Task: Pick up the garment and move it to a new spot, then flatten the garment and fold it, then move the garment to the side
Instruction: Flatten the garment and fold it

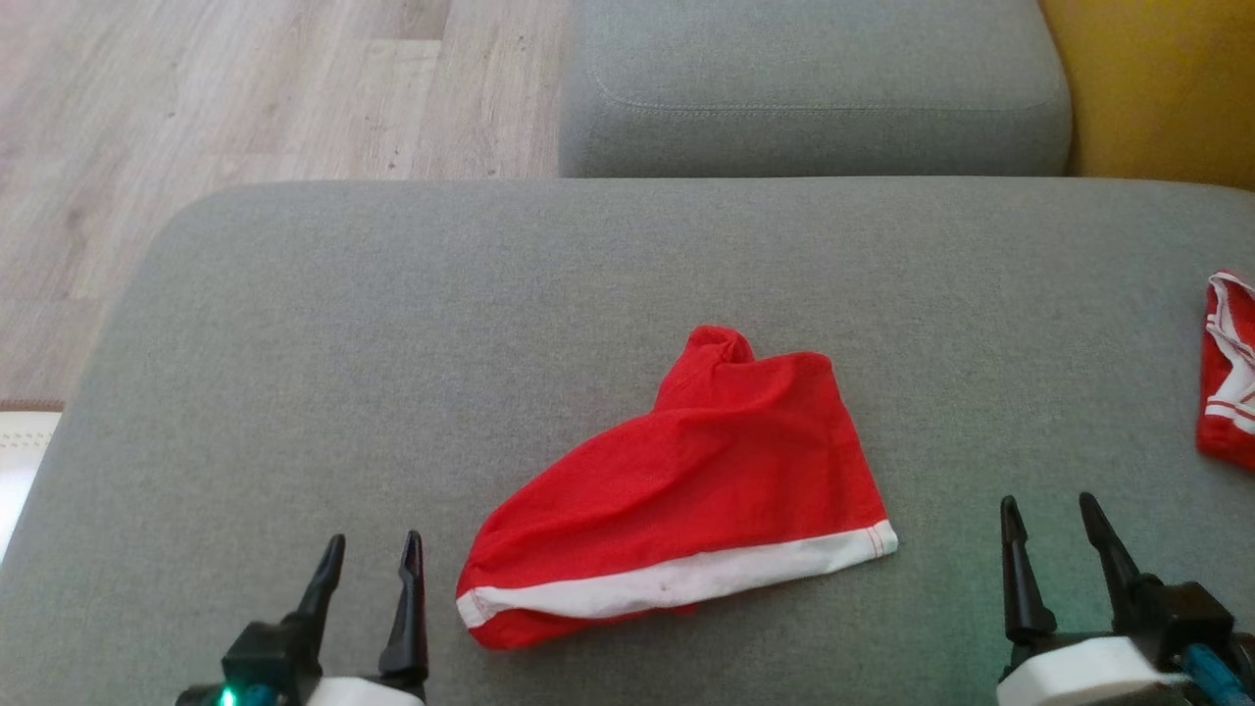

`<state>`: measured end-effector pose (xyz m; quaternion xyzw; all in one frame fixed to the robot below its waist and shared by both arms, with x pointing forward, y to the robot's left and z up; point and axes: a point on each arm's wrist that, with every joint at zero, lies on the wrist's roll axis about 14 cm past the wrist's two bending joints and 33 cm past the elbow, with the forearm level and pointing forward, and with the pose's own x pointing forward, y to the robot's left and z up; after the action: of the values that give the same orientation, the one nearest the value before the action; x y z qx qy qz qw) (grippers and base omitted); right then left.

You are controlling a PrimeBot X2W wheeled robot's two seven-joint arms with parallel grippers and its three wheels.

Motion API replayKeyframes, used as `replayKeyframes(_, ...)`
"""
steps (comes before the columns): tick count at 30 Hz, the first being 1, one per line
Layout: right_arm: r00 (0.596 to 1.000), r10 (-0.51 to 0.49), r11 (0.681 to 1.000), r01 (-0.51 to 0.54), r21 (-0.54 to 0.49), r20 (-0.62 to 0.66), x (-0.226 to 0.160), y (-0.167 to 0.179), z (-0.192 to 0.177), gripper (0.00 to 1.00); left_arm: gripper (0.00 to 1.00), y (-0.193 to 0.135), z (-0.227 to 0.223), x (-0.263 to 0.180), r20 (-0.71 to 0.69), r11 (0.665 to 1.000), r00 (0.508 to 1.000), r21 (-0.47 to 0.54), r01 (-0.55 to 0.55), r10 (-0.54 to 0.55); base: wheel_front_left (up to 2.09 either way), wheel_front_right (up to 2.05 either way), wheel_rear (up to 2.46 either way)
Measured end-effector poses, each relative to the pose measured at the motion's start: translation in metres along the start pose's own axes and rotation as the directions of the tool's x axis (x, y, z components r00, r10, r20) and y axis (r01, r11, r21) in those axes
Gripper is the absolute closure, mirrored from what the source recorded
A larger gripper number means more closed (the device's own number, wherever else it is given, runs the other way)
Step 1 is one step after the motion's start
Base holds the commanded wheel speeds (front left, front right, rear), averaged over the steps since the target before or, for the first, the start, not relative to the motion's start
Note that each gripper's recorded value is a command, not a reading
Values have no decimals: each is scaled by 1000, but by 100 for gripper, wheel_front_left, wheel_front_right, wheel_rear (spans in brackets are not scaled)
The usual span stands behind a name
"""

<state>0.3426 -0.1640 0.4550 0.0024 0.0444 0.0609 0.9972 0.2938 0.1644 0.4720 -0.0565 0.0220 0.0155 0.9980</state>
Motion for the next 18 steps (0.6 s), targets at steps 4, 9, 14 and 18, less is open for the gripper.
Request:
replayKeyframes(4, 1000, 5, 1000, -5, 6, 3, 0, 2, 1, 0, 0, 4, 4, 2, 17, 1000, 1000, 8, 0, 0, 0, 0, 0)
replayKeyframes(9, 1000, 12, 1000, -12, 14, 2, 0, 5, 0, 0, 0, 9, 5, 3, 23, 1000, 1000, 12, 3, -4, 0, 0, 0)
replayKeyframes(14, 1000, 21, 1000, -21, 14, 0, 0, 8, 0, 0, 0, 9, 6, 3, 28, 1000, 999, 10, 20, -20, 0, 0, 0)
replayKeyframes(18, 999, 46, 997, -45, 57, -10, 0, 18, -4, 0, 0, 2, -1, 1, 9, 999, 999, -11, 53, -53, 0, 0, 0)
